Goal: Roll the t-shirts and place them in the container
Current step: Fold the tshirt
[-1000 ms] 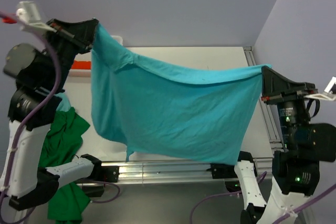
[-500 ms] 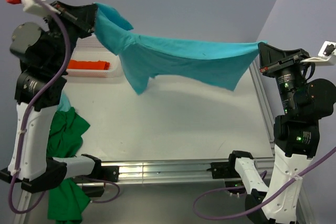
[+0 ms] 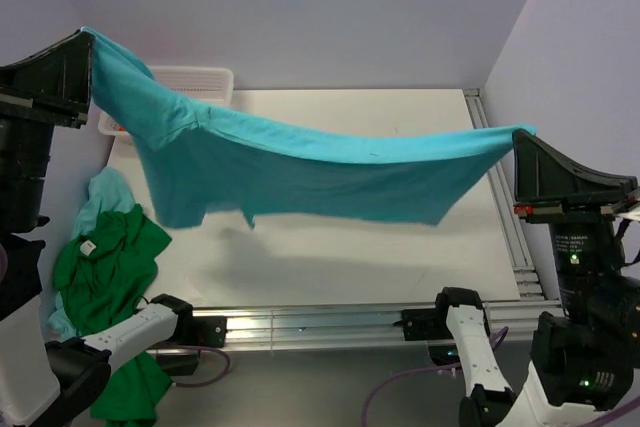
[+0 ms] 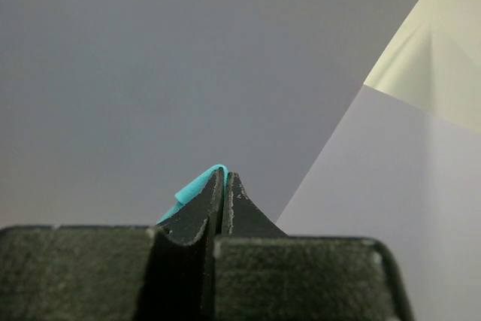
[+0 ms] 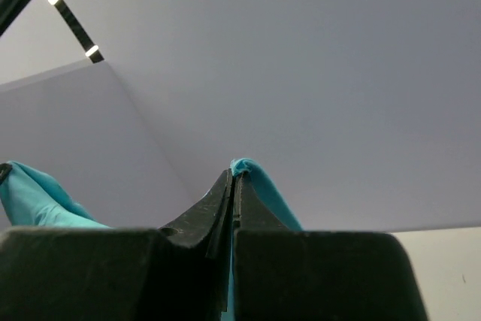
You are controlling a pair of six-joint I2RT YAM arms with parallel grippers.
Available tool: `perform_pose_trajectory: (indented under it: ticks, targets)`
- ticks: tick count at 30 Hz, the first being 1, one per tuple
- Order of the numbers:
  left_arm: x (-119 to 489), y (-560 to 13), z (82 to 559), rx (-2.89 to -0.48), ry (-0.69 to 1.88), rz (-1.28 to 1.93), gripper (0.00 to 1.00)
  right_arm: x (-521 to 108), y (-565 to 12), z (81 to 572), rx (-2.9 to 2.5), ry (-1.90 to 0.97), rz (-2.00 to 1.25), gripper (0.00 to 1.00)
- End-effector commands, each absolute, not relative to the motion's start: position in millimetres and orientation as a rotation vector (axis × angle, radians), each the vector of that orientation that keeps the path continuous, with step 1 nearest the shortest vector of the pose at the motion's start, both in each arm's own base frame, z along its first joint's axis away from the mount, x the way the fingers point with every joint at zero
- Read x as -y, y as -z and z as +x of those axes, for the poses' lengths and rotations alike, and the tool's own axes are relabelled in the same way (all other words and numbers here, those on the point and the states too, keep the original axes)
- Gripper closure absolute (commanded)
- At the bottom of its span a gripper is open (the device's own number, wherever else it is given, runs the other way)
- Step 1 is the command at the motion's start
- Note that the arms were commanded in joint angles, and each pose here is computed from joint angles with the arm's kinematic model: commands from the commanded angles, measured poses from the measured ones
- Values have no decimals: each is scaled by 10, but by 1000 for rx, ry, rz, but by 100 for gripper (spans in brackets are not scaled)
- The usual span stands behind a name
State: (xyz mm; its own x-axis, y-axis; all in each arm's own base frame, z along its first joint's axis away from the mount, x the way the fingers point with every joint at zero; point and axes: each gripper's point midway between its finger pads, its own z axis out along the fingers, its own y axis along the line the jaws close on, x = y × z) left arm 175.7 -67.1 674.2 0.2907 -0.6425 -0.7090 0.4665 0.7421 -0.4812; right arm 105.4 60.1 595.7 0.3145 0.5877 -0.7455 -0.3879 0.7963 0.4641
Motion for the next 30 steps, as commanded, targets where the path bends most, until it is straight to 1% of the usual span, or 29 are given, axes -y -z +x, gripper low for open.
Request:
perform_pose_trajectory:
  ticks: [1, 6, 8, 9, 12, 13, 15, 16, 18, 19, 20, 21, 22, 23, 24, 25, 26, 27, 28, 30]
  targets:
    - [664, -6805, 1727, -1035, 741, -187, 100, -633, -6002, 1029, -1091, -668, 213, 100]
    - [673, -6769, 1781, -1041, 747, -203, 100, -573, -5991, 1112, -1111, -651, 250, 100]
    - [737, -6710, 1903, -1061, 755, -203, 100, -539, -5904, 1226, -1141, -650, 278, 100]
    - [806, -6589, 2044, -1097, 751, -200, 100, -524, -5859, 1300, -1157, -657, 296, 100]
    - [959, -6433, 2307, -1132, 776, -198, 100, -453, -5623, 1607, -1221, -668, 364, 100]
    - [1041, -6268, 2492, -1179, 781, -212, 99, -432, -5508, 1750, -1248, -673, 381, 100]
    - [1158, -6151, 2694, -1231, 790, -202, 100, -405, -5394, 1954, -1278, -689, 410, 100]
    - [1266, -6052, 2911, -1276, 805, -201, 100, -384, -5325, 2082, -1288, -693, 420, 100]
    - [1331, -6015, 3131, -1289, 840, -170, 100, -339, -5246, 2308, -1312, -700, 451, 100]
    - [1389, -5876, 3409, -1334, 851, -188, 100, -322, -5251, 2419, -1301, -707, 450, 100]
    - [1375, -5837, 3552, -1346, 848, -195, 100, -312, -5251, 2502, -1301, -713, 453, 100]
    - [1301, -5960, 3617, -1320, 839, -194, 100, -281, -5191, 2708, -1328, -718, 473, 100]
    - [1319, -5817, 3919, -1362, 816, -208, 100, -271, -5284, 2775, -1309, -722, 465, 100]
    - [1310, -5833, 4035, -1362, 805, -211, 100, -246, -5301, 2879, -1311, -721, 470, 100]
    - [1240, -6139, 3996, -1295, 803, -198, 100, -215, -5227, 3127, -1344, -730, 491, 100]
    - [1304, -5935, 4337, -1359, 803, -198, 99, -213, -5391, 3186, -1309, -742, 465, 100]
    - [1301, -5988, 4427, -1351, 810, -191, 100, -206, -5433, 3285, -1309, -758, 459, 100]
    - [1311, -6052, 4509, -1335, 826, -179, 100, -238, -5346, 3526, -1356, -816, 455, 100]
    - [1312, -6176, 4642, -1290, 862, -150, 100, -167, -5438, 3733, -1330, -847, 459, 100]
    - [1256, -6243, 4793, -1240, 884, -144, 100, -181, -5530, 3858, -1323, -908, 416, 100]
